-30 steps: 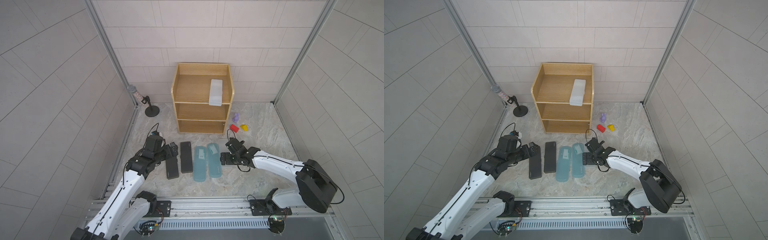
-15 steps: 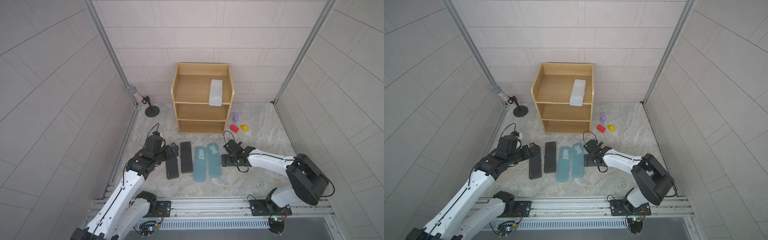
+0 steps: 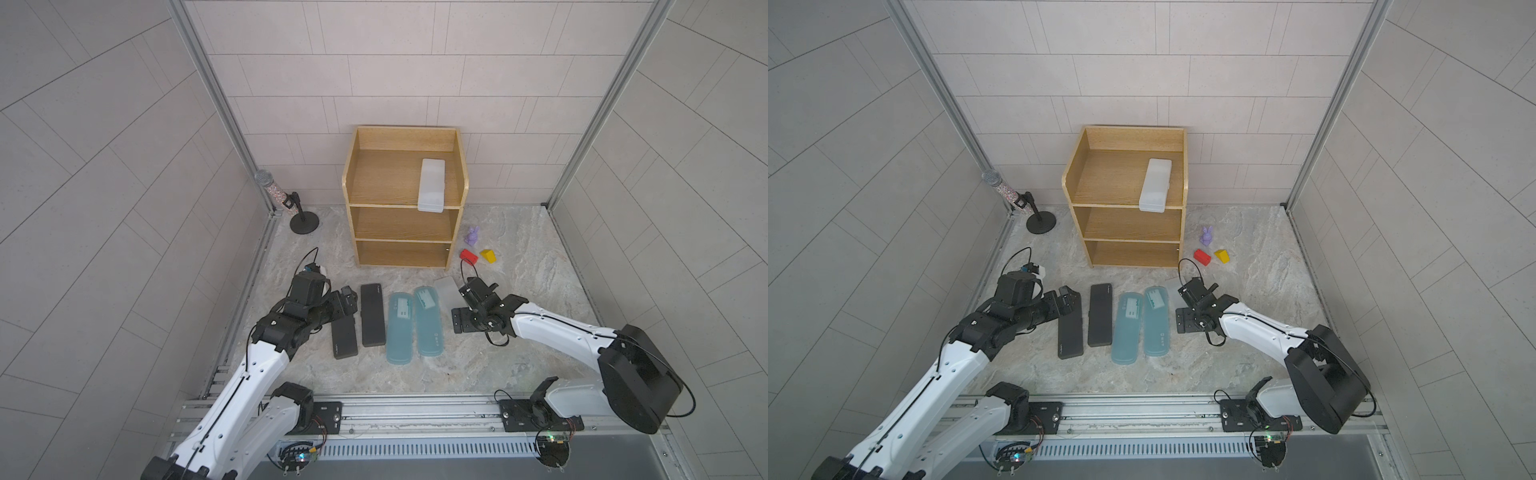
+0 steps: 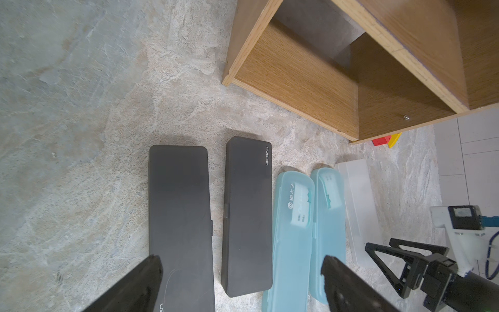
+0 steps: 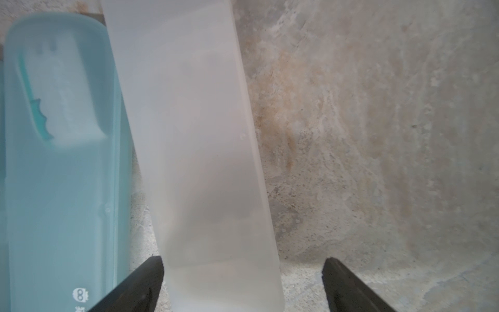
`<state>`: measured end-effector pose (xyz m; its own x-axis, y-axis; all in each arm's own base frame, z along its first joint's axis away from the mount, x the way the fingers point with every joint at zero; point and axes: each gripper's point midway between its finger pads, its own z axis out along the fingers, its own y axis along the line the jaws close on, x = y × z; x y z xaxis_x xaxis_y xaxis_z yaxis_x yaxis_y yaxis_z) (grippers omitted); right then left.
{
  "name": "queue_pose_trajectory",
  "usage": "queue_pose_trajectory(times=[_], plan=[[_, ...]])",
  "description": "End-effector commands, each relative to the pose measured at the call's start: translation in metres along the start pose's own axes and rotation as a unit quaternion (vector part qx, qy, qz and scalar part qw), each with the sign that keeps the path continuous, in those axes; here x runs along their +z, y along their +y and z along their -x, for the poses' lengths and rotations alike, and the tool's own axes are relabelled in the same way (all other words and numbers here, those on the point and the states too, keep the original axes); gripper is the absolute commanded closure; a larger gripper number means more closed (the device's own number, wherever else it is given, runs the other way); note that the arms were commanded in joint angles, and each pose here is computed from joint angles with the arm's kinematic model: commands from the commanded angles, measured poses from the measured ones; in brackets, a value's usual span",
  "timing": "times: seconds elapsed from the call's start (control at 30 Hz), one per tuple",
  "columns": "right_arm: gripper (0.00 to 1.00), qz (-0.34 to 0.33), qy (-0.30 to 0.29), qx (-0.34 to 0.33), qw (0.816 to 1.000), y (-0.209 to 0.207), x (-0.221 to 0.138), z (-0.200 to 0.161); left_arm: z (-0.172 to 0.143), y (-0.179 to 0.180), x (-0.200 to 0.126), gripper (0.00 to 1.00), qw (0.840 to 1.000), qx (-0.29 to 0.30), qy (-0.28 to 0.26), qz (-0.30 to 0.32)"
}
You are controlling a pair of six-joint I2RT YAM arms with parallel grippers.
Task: Place the pencil cases on the shelf according to color
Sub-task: Pick up the pencil case from the center of the board.
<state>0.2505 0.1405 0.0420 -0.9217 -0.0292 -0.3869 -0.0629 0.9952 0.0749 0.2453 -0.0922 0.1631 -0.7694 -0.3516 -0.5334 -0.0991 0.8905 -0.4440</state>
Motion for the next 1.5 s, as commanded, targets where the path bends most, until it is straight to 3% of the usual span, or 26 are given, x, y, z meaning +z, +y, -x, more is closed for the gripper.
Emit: queue_pose_trajectory(times=[0.0, 0.6, 0.87, 1.17, 1.47], plan=[[0.04, 0.005, 0.015, -0.02, 1.0, 0.003, 0.005, -0.003, -0.001, 0.001, -0.001, 0.0, 1.0, 0.005, -0.002, -0.001], [0.07, -0.029, 0.051, -0.03, 0.998, -0.003, 0.032, -0.03, -0.008, 0.006, 0.011, 0.01, 1.0, -0.012, 0.006, 0.002], [0.19, -0.049, 0.06, -0.04, 0.996, -0.006, 0.037, -0.04, -0.009, 0.009, 0.012, 0.01, 1.0, -0.013, 0.007, 0.006], [0.43, -0.089, 0.017, -0.075, 0.993, -0.007, -0.011, -0.036, -0.009, 0.011, 0.012, 0.01, 1.0, -0.013, 0.001, 0.013], [0.52, -0.047, -0.036, -0.063, 0.996, -0.001, -0.066, -0.036, 0.0, 0.004, 0.005, 0.01, 1.0, -0.012, -0.009, 0.002]])
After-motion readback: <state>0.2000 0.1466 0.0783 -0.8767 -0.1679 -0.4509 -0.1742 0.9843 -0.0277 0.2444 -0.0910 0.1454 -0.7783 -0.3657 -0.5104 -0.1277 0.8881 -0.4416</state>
